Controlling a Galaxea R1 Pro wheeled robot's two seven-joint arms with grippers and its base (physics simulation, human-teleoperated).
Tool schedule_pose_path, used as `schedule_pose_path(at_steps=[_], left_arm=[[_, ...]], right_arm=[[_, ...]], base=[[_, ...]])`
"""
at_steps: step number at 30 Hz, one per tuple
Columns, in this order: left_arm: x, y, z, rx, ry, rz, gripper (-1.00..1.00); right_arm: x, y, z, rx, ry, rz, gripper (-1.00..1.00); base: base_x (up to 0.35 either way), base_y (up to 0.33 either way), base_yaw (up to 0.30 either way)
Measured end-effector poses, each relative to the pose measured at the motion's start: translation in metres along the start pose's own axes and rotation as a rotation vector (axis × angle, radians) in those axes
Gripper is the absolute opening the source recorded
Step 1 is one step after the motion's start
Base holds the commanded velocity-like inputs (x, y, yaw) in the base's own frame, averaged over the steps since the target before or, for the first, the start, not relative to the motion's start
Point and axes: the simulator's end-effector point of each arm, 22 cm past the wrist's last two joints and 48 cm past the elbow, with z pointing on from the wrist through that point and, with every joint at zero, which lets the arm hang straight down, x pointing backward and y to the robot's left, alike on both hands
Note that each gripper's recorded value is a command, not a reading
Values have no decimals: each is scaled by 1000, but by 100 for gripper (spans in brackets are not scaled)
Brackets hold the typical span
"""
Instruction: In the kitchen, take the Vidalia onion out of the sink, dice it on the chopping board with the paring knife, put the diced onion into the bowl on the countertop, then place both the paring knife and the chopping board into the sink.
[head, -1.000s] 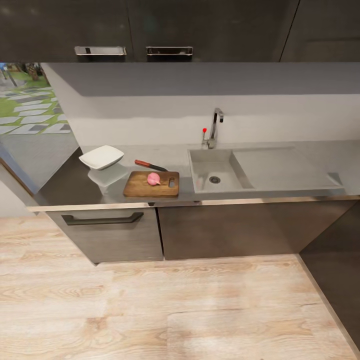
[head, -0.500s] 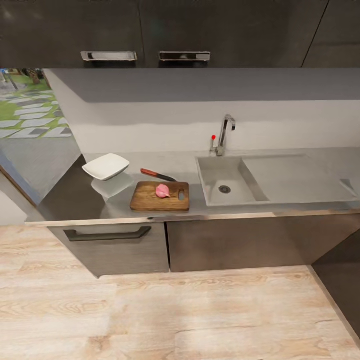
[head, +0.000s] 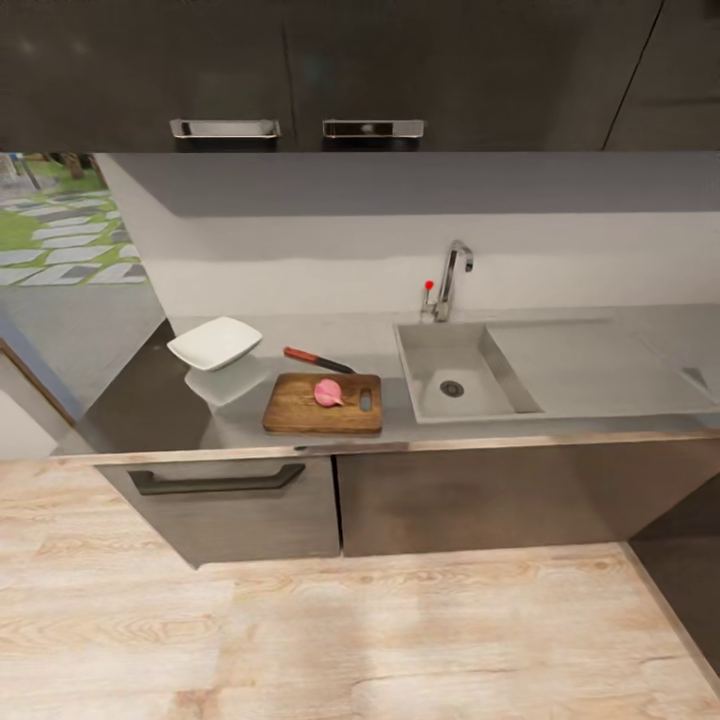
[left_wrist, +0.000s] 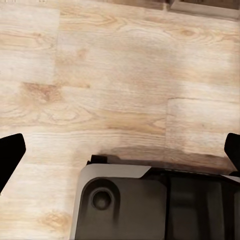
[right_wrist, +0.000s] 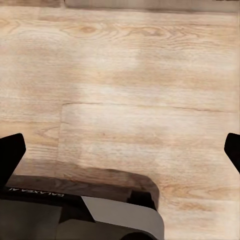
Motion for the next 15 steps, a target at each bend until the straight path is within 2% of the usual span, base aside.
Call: schedule_pose_path(at_steps=[9, 15], left_arm=[[-4, -2, 0, 4, -13, 0, 100], [-7, -2, -1, 6, -21, -1, 100]], right_arm=[[-6, -1, 0, 1, -14, -1, 100], [-11, -1, -1, 2, -23, -2, 100]], base=[[224, 135, 0], [59, 25, 0]])
